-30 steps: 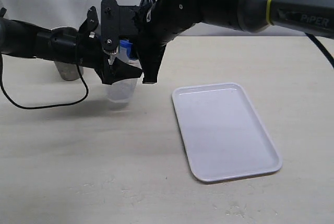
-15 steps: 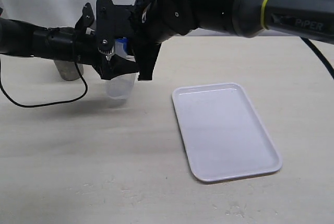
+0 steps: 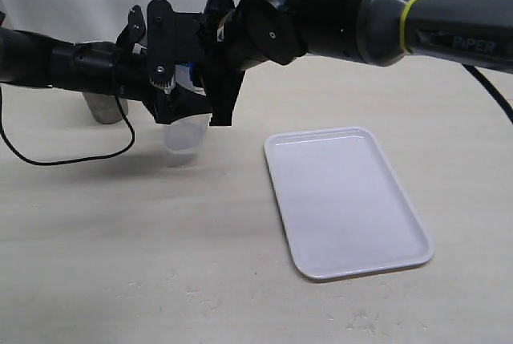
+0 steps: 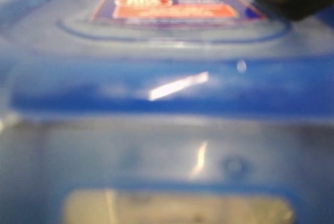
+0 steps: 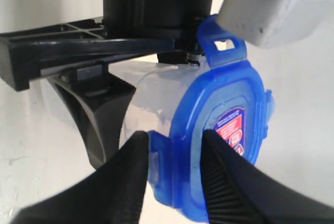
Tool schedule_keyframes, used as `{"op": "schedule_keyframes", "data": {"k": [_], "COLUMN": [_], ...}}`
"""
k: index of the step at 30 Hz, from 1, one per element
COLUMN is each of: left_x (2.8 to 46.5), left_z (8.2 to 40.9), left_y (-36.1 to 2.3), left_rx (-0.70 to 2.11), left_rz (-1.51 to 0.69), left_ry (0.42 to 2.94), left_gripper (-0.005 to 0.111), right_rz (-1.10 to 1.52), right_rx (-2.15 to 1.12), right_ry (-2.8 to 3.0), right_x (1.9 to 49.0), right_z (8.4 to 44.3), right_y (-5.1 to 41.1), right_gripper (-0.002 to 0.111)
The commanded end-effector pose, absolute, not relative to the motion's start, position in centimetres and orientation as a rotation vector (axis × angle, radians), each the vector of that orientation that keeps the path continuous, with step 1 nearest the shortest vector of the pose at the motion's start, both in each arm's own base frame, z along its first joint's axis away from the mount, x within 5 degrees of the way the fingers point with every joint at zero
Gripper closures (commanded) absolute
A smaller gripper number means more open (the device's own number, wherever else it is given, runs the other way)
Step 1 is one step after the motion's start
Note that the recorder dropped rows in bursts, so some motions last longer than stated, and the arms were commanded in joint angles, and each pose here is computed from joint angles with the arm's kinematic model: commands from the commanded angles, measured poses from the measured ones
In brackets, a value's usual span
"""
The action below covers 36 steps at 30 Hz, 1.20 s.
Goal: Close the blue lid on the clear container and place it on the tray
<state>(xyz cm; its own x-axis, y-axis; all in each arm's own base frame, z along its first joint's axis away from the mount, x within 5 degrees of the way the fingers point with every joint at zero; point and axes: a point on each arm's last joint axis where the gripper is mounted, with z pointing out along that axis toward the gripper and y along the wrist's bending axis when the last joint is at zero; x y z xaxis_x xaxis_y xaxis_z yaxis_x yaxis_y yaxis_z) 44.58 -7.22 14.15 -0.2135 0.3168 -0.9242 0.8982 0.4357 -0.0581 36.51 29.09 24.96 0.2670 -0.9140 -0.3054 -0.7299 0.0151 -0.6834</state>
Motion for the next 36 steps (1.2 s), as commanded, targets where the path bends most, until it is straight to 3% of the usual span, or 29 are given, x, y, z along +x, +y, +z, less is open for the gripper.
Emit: {"op": "schedule_keyframes", "data": {"k": [1, 14, 22, 27, 36], "left_x": [43.1, 43.9, 43.4, 42.8, 42.8], "left_z": [17.0, 14.4, 15.7, 16.7, 16.7], "left_y": [-9.1, -7.3, -8.0, -8.5, -8.6], "left_rx": [1.152, 1.321, 1.263, 1.237, 1.237], "left_rz": [-0.954, -0.627, -0.793, -0.917, -0.929], "left_ry": [1.546, 1.746, 1.654, 1.571, 1.563], "left_gripper": [0.107, 0.107, 0.107, 0.107, 0.107], "right_rz": [-0.255, -0.145, 0.161, 0.439, 0.498], "right_rx": [-1.762, -1.588, -1.065, -1.082, -1.087], "right_ry": [1.560, 1.691, 2.015, 2.036, 2.062], "right_x": [35.5, 32.5, 36.1, 37.0, 38.2], "right_z": [25.5, 32.9, 32.6, 31.0, 28.4], "right_y": [28.9, 25.7, 21.6, 21.3, 22.0], "right_gripper": [0.077, 0.077, 0.079, 0.104, 0.104]}}
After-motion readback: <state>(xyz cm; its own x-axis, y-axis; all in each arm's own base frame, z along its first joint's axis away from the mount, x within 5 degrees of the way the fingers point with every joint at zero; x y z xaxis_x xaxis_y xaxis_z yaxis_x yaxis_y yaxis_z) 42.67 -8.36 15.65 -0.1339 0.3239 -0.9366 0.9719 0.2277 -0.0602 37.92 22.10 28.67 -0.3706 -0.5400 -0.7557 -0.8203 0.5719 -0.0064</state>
